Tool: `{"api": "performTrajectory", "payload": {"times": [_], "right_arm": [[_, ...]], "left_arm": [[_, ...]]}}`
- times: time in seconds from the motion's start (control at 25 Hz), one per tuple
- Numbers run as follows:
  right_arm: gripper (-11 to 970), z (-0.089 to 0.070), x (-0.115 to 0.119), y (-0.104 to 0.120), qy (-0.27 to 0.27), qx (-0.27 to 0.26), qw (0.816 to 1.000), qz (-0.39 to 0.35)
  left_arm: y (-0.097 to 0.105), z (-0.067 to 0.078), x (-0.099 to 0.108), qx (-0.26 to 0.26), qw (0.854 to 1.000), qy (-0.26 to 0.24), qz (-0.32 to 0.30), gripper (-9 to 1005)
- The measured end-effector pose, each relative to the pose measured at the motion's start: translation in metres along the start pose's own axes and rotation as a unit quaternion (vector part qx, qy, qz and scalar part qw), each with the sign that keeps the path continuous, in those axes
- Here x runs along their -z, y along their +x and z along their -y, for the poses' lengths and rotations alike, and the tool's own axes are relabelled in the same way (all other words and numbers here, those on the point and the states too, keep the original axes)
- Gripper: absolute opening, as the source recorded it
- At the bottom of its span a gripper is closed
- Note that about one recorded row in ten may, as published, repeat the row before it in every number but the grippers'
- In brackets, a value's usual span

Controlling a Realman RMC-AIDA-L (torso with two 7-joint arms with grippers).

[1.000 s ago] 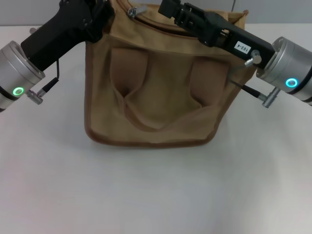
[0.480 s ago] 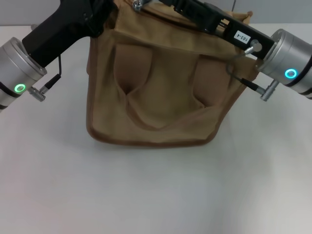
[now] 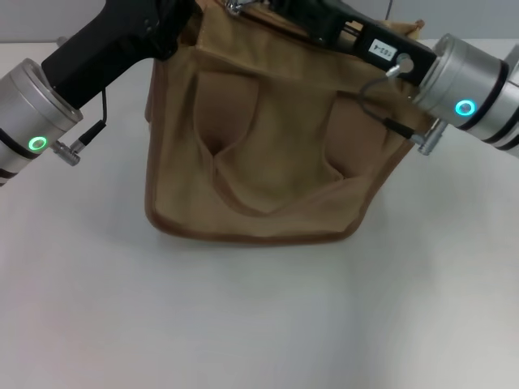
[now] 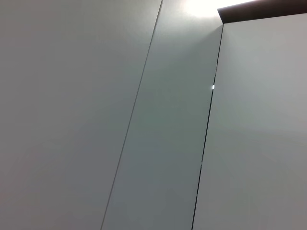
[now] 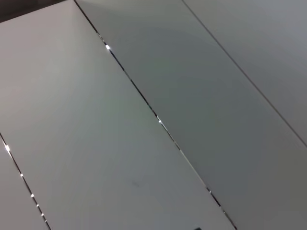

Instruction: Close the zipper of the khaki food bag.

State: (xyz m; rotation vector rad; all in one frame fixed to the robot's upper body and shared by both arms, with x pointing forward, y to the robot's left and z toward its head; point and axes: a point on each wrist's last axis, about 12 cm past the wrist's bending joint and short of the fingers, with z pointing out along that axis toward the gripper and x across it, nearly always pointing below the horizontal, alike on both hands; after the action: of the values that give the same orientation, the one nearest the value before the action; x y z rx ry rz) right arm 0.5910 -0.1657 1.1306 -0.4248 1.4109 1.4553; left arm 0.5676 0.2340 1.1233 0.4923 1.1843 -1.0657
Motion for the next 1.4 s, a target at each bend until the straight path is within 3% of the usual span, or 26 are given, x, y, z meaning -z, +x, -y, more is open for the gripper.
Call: {"api": "performTrajectory", "payload": {"times": [0.36,0.64,0.8,1.0,1.2,1.4], "right_arm": [[411,0.003,0.000,0.002,0.012,-0.002,1.000,-0.006],[411,-0.011,-0.001,0.005,-0.045,-0.002,0.999,-0.018],[411,-0.016,0.015,0.008,-0.058,-0.007,0.998,0.002],[411,-0.016,0.029,0.010,-0.047,-0.021,0.998,0.024],[411,-0.014,0.030,0.012,-0.039,-0.059,0.997,0.007],[410,-0.008,0.027,0.015,-0.012,-0.055,0.998,-0.012]], "left_arm": [[0.000,0.000,-0.001,0.000,1.000,0.001,0.001,32],[0.000,0.000,-0.001,0.000,1.000,-0.001,0.000,33],[0.000,-0.001,0.001,0.000,1.000,-0.005,0.000,33],[0.001,-0.001,0.002,0.001,1.000,-0.007,0.001,34],[0.001,0.000,0.002,0.003,1.000,-0.004,0.000,34],[0.002,0.001,0.002,0.006,1.000,-0.002,0.001,35]]}}
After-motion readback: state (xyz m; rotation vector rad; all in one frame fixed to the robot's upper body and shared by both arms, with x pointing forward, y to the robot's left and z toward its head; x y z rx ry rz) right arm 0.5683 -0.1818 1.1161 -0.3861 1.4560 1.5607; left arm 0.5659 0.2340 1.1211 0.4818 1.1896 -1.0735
